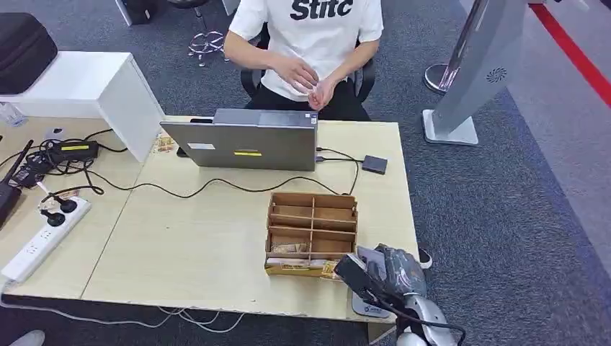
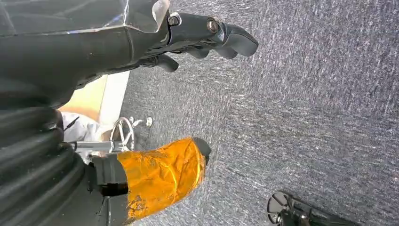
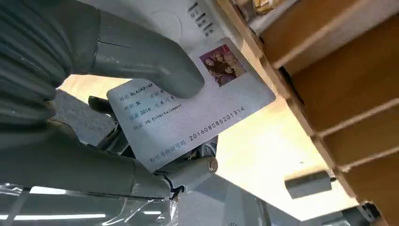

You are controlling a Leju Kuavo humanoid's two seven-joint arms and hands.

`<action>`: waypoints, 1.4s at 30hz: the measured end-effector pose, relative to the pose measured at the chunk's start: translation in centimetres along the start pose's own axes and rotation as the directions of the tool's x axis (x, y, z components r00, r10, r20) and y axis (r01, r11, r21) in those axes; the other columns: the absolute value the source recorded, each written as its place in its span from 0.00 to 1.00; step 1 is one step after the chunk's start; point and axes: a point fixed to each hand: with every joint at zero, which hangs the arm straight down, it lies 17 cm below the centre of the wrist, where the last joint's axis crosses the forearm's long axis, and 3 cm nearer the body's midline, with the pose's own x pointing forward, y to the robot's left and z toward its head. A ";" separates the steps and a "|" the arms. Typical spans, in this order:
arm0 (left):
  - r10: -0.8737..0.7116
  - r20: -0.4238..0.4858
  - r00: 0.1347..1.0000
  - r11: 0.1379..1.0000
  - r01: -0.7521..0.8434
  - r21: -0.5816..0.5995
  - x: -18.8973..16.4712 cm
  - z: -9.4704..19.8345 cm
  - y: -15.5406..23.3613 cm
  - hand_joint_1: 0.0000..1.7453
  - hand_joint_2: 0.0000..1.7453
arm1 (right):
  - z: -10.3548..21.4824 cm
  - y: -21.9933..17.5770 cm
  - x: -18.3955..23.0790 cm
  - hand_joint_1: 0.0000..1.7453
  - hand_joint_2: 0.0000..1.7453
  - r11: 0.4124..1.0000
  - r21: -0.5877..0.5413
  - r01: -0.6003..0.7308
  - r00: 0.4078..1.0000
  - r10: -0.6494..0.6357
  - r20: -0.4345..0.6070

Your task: Pass the card to the sensor for recognition and then transmit it.

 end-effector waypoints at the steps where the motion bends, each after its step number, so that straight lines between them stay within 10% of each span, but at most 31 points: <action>1: 0.002 -0.001 1.000 1.000 -0.002 0.000 0.0 0.0 0.0 0.00 1.00 | 0.0 -0.2 0.1 1.00 1.00 1.000 -0.007 -0.009 1.000 0.009 0.002; 12: 0.020 -0.007 1.000 1.000 -0.020 -0.003 -0.3 0.3 -0.8 0.00 1.00 | 0.2 -12.7 4.4 1.00 1.00 0.933 -0.341 -0.112 0.990 0.136 0.047; 25: -0.090 0.029 0.996 0.996 0.090 -0.006 1.1 0.1 0.0 0.00 1.00 | -11.1 -14.9 10.5 1.00 1.00 0.970 -0.241 0.009 0.989 0.028 0.148; 35: -0.109 0.035 0.993 0.994 0.109 0.001 1.4 0.0 0.4 0.00 1.00 | -13.9 -15.2 12.6 1.00 1.00 0.975 -0.222 0.000 0.987 0.035 0.154; 37: -0.113 0.039 0.993 0.994 0.113 0.001 1.4 0.0 0.4 0.00 1.00 | -14.3 -15.2 13.1 0.00 1.00 0.976 -0.218 -0.010 0.986 0.047 0.163; 42: -0.110 0.040 0.993 0.994 0.110 0.001 1.5 0.0 0.4 0.00 1.00 | -13.8 -15.0 15.1 0.00 1.00 0.970 -0.232 0.066 0.966 -0.004 0.257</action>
